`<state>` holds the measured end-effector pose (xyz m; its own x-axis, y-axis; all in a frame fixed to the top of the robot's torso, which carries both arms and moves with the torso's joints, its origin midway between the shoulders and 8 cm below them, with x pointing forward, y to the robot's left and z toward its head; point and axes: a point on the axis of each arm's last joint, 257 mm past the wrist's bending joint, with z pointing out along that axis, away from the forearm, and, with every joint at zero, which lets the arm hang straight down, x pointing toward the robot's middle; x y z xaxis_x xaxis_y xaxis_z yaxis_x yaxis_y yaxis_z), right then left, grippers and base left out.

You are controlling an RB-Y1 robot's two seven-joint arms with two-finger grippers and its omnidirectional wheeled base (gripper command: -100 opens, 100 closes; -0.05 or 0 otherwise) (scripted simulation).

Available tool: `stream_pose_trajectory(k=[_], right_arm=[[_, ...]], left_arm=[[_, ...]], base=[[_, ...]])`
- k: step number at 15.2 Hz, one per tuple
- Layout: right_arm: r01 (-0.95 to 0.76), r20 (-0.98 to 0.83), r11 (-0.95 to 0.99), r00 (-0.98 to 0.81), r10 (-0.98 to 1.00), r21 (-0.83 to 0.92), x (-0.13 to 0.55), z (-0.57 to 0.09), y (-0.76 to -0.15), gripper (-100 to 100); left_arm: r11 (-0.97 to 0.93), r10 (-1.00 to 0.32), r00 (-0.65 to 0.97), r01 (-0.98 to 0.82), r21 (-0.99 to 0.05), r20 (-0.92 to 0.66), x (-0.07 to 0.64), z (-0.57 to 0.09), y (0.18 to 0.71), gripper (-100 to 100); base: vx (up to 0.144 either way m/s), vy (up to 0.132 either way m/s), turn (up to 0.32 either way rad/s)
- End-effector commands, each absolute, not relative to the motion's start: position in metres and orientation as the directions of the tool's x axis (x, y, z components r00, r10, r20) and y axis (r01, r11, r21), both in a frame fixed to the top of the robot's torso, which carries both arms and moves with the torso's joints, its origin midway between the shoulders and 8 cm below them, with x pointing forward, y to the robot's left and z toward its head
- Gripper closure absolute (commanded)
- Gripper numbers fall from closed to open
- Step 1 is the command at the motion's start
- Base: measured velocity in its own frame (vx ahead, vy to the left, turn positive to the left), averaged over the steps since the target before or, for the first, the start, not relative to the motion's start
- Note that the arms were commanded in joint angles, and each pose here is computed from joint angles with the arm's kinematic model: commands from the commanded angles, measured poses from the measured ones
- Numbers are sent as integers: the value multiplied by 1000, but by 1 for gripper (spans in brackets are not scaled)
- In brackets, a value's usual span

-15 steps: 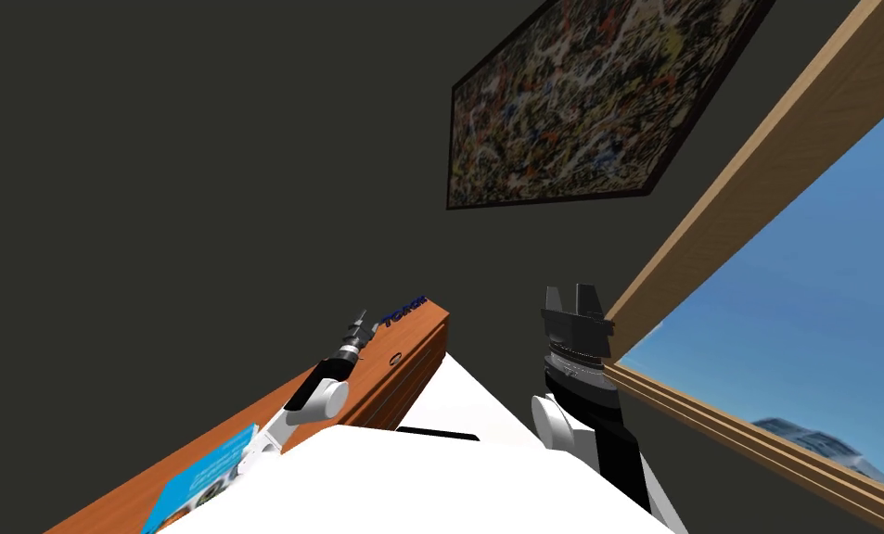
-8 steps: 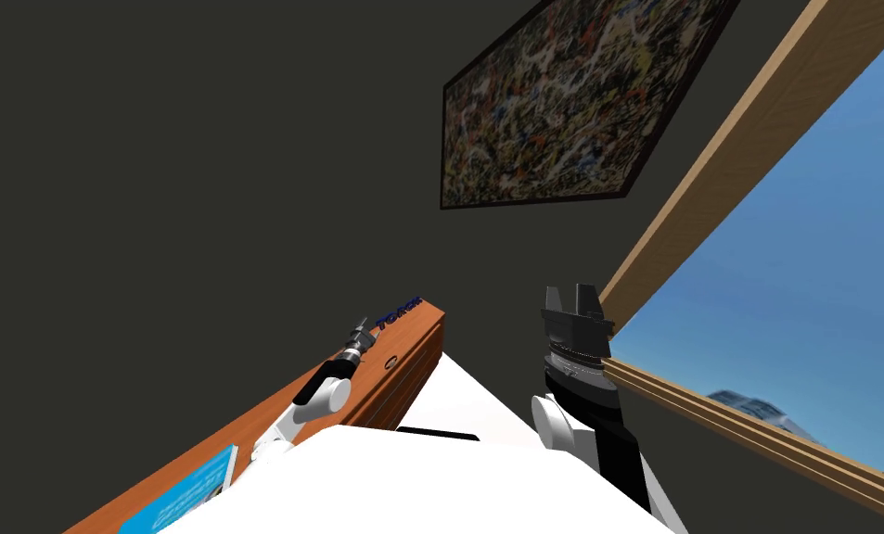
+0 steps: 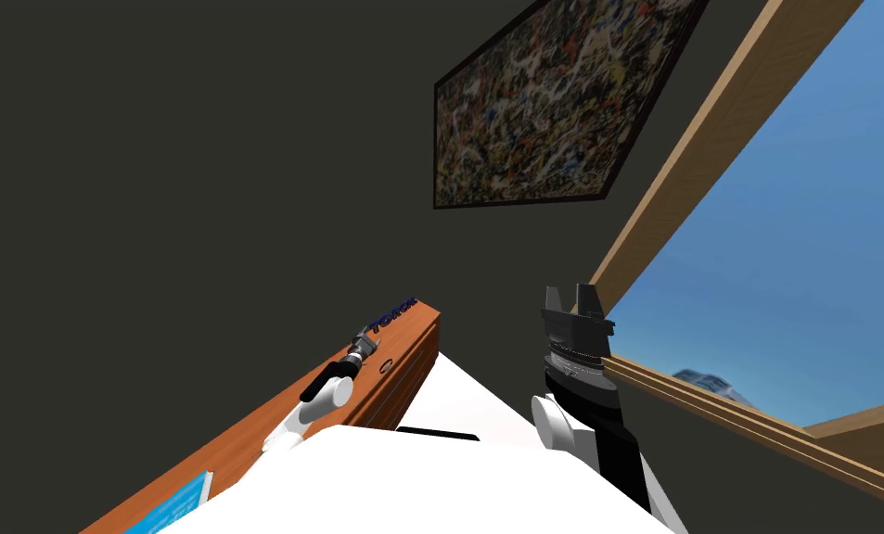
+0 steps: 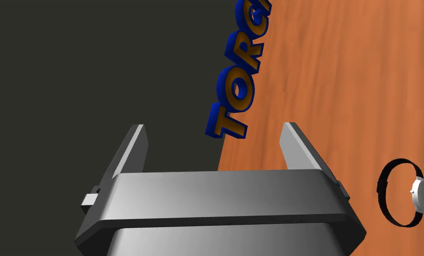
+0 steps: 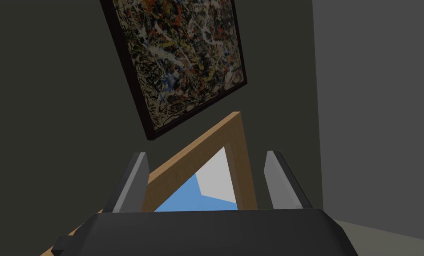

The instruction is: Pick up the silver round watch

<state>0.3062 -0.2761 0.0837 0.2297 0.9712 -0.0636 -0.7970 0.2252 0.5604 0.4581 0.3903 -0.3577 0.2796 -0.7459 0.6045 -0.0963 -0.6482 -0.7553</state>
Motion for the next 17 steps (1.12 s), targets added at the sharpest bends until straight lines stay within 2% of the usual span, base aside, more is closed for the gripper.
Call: stream_pose_trajectory(k=[1,9,14,15,17], right_arm=[[-797,-64,225,230,971,560,306,84,-276,0],[-797,-64,225,230,971,560,306,84,-276,0],[-797,-64,225,230,971,560,306,84,-276,0],[-797,-64,225,230,971,560,306,84,-276,0],[-797,-64,225,230,971,560,306,84,-276,0]], left_arm=[[-699,-699,317,-114,-706,641,457,-377,390,-100],[-775,-613,408,-147,-614,676,446,-422,393,-100],[-865,-484,514,-158,-476,708,432,-471,389,-100],[-865,-484,514,-158,-476,708,432,-471,389,-100],[-906,-407,569,-153,-394,715,423,-495,384,-100]], base=[[1,11,-96],[3,10,-84],[4,15,-119],[3,18,-103],[4,19,-165]])
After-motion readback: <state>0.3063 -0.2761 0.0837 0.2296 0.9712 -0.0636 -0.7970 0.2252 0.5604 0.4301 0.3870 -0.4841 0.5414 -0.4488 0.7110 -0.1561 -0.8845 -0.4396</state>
